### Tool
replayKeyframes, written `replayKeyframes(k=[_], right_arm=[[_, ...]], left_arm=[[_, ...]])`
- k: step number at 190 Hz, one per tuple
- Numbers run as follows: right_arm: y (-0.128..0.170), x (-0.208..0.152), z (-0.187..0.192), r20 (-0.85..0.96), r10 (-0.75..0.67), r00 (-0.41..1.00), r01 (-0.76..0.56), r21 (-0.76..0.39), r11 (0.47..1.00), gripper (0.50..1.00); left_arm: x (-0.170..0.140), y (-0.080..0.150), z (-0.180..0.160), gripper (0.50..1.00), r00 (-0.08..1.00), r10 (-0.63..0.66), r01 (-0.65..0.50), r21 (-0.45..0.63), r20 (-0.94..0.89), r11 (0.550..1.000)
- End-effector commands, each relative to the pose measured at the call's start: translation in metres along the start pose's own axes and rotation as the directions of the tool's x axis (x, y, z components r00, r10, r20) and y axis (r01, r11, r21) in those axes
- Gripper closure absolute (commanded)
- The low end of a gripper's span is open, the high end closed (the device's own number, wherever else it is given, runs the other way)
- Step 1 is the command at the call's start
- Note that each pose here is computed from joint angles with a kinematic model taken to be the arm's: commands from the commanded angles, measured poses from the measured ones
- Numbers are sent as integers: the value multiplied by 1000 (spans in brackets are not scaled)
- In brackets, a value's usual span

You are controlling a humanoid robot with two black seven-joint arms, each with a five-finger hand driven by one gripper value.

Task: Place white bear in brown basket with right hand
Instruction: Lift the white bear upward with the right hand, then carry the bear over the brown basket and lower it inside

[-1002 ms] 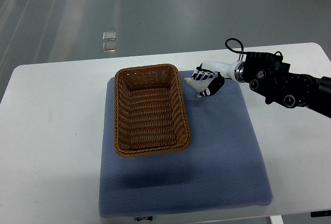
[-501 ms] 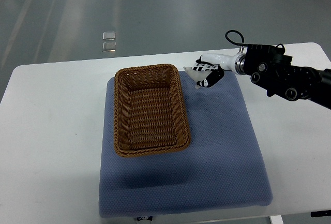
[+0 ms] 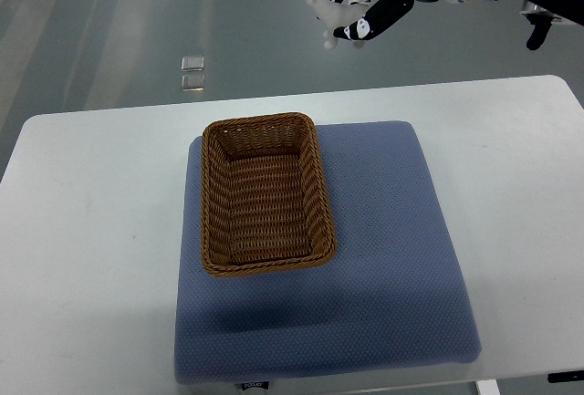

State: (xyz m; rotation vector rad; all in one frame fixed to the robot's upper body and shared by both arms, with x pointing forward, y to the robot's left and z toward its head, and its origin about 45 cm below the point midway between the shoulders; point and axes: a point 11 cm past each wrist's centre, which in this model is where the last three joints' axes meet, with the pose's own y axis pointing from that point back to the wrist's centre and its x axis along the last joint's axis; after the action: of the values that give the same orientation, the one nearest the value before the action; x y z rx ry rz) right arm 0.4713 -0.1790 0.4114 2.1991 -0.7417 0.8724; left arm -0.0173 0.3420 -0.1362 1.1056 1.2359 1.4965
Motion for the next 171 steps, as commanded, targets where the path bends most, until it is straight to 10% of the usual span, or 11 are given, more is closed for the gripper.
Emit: replayKeyframes(k=[1, 105, 171], right_arm=[[-4, -2, -9, -16, -4, 1000, 5, 16, 1000, 993], [-121, -141, -61, -7, -178, 984, 178, 91, 980, 971], [-135, -185, -22, 10, -193, 981, 193, 5, 981, 969]], left_arm=[[0, 0, 0, 500, 1000, 0, 0, 0, 0, 1000], [-2, 0, 4, 500, 1000, -5, 5, -6, 1, 1000], [-1, 0, 3, 500, 1000, -3, 3, -6, 2, 1000]])
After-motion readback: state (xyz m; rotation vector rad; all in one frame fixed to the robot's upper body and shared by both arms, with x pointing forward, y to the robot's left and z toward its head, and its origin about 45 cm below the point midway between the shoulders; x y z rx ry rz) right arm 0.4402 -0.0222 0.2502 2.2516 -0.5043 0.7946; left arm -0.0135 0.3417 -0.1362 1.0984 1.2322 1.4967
